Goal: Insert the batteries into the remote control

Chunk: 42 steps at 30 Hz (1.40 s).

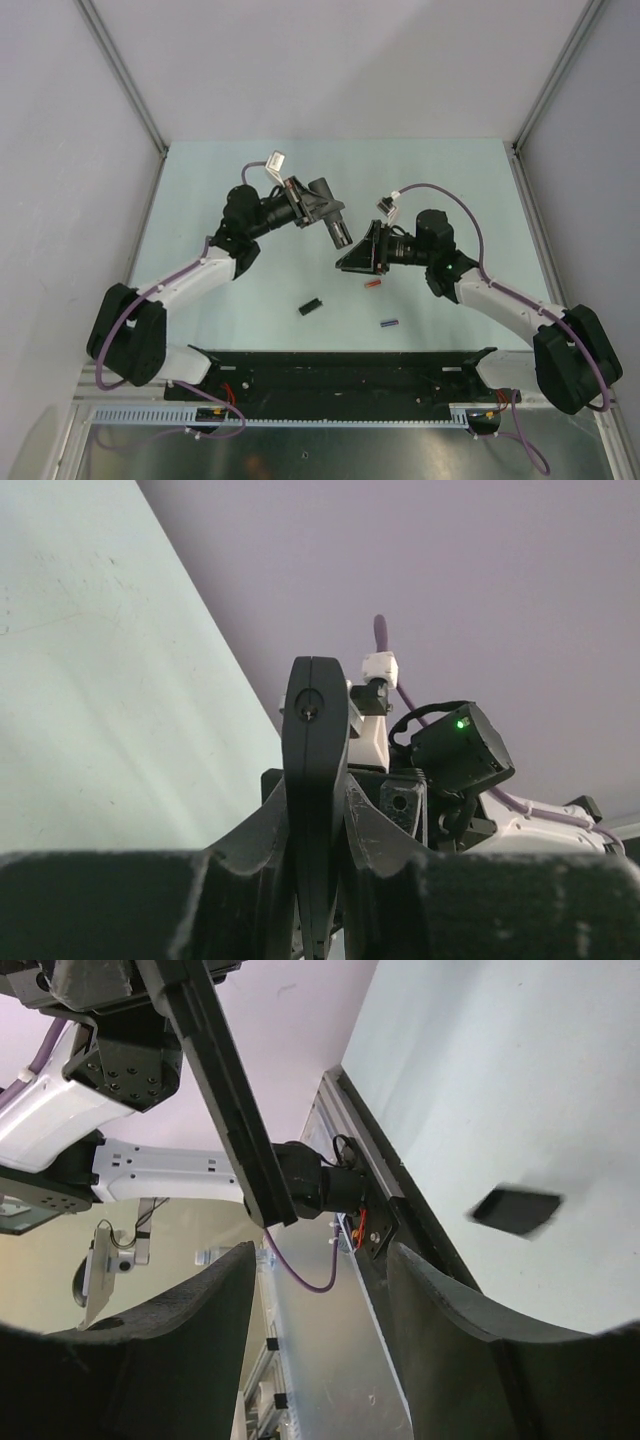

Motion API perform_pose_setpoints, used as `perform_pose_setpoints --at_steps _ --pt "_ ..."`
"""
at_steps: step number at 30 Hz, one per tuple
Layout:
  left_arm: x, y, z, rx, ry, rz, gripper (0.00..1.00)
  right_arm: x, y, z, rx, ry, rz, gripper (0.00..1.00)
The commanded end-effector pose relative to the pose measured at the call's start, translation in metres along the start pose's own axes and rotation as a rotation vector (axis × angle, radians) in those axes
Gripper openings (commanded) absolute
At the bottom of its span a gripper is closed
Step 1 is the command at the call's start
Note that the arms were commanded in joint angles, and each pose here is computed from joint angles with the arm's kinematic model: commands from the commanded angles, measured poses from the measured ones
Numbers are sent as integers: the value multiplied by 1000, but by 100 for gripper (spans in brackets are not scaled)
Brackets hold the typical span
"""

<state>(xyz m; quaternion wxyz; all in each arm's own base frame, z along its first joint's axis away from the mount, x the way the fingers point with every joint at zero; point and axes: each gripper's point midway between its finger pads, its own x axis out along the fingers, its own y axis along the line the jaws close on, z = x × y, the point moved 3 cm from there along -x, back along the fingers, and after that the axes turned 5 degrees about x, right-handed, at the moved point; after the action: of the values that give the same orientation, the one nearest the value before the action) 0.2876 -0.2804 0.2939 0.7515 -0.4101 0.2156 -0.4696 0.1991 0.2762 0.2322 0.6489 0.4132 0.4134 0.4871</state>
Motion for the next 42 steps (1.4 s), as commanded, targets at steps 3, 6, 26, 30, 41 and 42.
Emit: perform_pose_setpoints --at_steps 3,6,26,30,41,42 --pt "6 17 5 2 -42 33 0 0 3 18 -20 -50 -5 58" --pt "6 25 8 -5 -50 53 0 1 -4 20 -14 -57 -25 58" --pt "-107 19 28 185 -333 275 0 54 -102 -72 -310 53 -786 60" --pt "-127 15 29 225 -400 340 0 68 -118 -94 -292 51 -923 60" --pt "-153 17 25 219 -472 441 0 93 -132 -123 -240 45 -1064 64" --pt "-153 14 25 223 -470 434 0 94 -133 -124 -241 52 -1067 64"
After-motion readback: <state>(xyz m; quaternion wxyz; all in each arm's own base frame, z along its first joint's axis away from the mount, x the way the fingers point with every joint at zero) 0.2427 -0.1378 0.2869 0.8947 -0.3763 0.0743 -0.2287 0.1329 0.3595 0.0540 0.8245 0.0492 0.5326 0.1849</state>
